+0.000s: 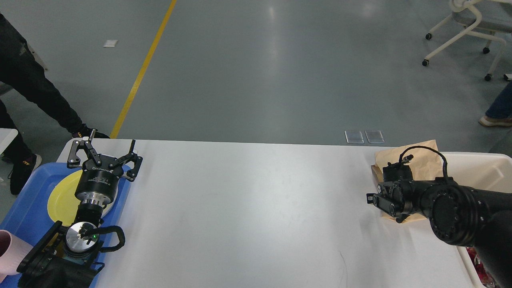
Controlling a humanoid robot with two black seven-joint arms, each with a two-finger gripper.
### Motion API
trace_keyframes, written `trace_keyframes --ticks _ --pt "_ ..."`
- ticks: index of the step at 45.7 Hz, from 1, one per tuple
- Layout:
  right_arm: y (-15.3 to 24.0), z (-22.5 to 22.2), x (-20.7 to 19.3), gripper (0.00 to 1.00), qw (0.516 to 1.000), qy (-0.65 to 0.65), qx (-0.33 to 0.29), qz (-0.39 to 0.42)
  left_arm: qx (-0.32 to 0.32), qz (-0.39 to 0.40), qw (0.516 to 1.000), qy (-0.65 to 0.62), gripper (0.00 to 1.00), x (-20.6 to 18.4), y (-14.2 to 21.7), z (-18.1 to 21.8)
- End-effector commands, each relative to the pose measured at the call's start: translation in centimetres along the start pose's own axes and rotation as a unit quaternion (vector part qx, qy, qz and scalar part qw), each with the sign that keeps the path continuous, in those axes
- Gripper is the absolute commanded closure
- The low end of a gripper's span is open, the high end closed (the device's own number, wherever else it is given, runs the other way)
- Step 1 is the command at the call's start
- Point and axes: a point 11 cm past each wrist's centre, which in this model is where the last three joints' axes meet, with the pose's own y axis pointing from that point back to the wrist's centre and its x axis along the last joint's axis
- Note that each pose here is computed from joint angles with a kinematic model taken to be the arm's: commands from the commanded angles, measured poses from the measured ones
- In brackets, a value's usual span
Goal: Tidy desktop
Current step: 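Lower the right gripper onto the brown paper bag and grasp it, then lift the brown paper bag and carry it into the white bin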
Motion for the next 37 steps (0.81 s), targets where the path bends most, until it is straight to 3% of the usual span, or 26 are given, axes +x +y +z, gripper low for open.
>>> trace_keyframes --ticks 1,23,37 --pt "0.9 -0.4 0.8 1.00 1.000 -0.017 0.017 -0.002 0.000 -0.001 1.000 0.000 0.04 0.0 0.0 0.0" --pt "4.0 1.1 1.8 1.00 0.999 -0.032 0.030 -0.025 0.000 0.000 1.000 0.000 0.04 0.0 0.0 0.0" --pt "14.5 2.7 5.4 1.00 0.983 -0.087 0.101 -0.124 0.000 0.000 1.000 0.000 0.04 0.0 0.0 0.0"
